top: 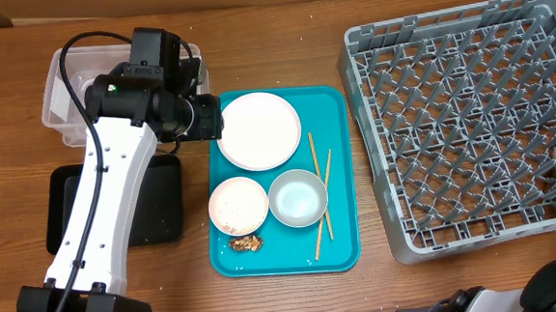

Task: Sort waste into correct bins and load items into the dishwasher
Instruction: 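Place the cup upside down in the dish rack's right side with the right gripper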

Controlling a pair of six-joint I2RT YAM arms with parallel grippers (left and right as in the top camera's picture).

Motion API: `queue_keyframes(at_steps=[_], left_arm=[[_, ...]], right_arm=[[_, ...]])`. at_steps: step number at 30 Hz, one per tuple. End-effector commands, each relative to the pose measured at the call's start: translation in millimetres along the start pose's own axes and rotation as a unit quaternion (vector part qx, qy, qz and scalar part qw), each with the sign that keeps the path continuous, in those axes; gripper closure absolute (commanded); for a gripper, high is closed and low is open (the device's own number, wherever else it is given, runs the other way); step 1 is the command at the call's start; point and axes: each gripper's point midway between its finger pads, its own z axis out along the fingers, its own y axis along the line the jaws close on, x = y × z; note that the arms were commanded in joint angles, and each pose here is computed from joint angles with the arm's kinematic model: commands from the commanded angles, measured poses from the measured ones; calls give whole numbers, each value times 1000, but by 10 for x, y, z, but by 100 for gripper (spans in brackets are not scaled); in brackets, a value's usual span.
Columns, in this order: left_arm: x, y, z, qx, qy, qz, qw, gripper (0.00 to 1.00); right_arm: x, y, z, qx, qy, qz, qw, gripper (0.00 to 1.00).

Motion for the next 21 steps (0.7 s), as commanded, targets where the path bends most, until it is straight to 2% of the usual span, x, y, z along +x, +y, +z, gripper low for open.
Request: queue_keyframes(at_steps=[1, 14, 21], left_arm=[[-41, -3, -42, -3, -9, -1, 1000, 40], [-42, -3, -42, -3, -9, -1, 1000, 40], [-38, -3, -42, -3, -8, -1, 1000, 40]], right_arm=[[-6, -54, 45, 15, -1, 9, 1000, 96], [51, -86, 406, 39, 41, 8, 998, 96], [-250, 32, 487, 19, -13, 11, 1000, 92]])
